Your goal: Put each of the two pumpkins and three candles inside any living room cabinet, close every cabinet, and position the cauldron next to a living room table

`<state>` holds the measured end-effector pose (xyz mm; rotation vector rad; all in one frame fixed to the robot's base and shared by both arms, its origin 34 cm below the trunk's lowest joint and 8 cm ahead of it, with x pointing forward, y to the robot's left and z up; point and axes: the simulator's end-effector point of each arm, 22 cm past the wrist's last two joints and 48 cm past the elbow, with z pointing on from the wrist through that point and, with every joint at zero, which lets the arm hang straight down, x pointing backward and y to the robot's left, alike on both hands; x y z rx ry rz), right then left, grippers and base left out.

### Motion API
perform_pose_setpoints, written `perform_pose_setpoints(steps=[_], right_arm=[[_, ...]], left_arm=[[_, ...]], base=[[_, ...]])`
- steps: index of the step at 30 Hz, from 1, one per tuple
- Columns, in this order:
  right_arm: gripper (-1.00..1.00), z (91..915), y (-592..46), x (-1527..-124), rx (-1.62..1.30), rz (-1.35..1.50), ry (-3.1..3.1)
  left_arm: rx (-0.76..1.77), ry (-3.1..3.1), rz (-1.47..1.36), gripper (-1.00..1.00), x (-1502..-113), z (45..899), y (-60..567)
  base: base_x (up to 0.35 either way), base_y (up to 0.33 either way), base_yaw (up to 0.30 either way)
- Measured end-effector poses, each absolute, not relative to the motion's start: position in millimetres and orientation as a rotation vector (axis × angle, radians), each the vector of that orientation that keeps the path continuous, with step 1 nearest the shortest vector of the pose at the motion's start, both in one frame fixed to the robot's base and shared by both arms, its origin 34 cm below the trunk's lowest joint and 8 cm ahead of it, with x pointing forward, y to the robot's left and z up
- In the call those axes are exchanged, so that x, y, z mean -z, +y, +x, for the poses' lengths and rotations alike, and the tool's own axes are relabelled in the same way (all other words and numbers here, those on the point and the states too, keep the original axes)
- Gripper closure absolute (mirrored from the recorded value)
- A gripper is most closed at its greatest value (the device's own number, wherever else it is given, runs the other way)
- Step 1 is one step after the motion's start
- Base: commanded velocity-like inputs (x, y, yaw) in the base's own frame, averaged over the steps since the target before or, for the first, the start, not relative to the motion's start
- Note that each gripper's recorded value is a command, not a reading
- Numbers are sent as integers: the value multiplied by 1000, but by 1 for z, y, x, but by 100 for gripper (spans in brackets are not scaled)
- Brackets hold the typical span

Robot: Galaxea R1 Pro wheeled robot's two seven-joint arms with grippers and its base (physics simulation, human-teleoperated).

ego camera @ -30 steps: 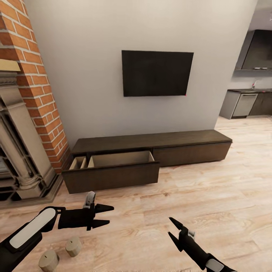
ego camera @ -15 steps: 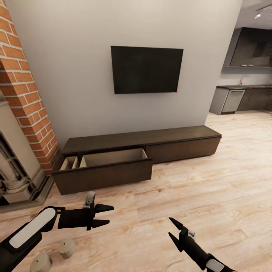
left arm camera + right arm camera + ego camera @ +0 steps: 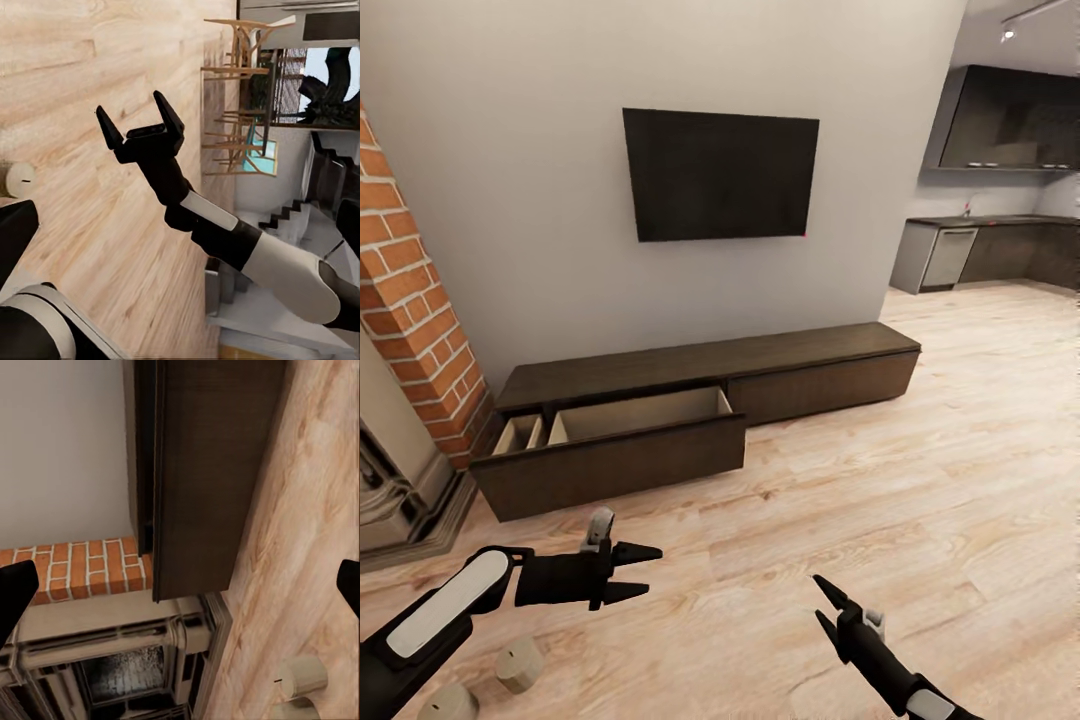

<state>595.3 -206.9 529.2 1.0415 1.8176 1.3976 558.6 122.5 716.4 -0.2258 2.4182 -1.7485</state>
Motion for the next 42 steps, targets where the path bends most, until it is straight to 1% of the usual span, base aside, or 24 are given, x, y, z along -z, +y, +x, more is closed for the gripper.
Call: perform_pose_setpoints(steps=[3,8,15,24,26,30,32,37,39,40,42], right_arm=[[-100,598,-215,-527,-1342,1009,1815],[-100,599,-246,-523,-1247,973,1821],[-100,597,-292,-520,-1156,956,1835],[-100,592,-296,-507,-1098,939,1917],[-100,581,-298,-483,-1006,943,2043],[-100,561,-313,-446,-806,987,2218],[-100,548,-335,-425,-624,1037,2299],[-100,516,-385,-398,-223,1096,2407],[-100,500,-411,-393,-5,1082,2461],[-100,503,-419,-395,64,1053,2461],[-100,524,-422,-406,108,984,2435]], left_arm=[[1643,2490,-221,-100,-697,559,130],[1339,2671,-280,-100,-644,561,164],[934,2829,-242,-100,-591,562,165],[711,2823,-147,-100,-575,574,167],[652,2825,-117,-100,-572,576,168],[453,2811,-77,-100,-564,586,175],[355,2792,-83,-100,-562,592,182],[295,2782,-92,-100,-561,596,187],[282,2789,-93,-100,-557,594,186],[274,2794,-91,-100,-555,593,185],[251,2803,-77,-100,-549,591,179]], base=[[0,0,-124],[0,0,-47],[0,0,0],[0,0,1],[0,0,0],[0,0,0],[0,0,0],[0,0,0],[0,0,0],[0,0,0],[0,0,0]])
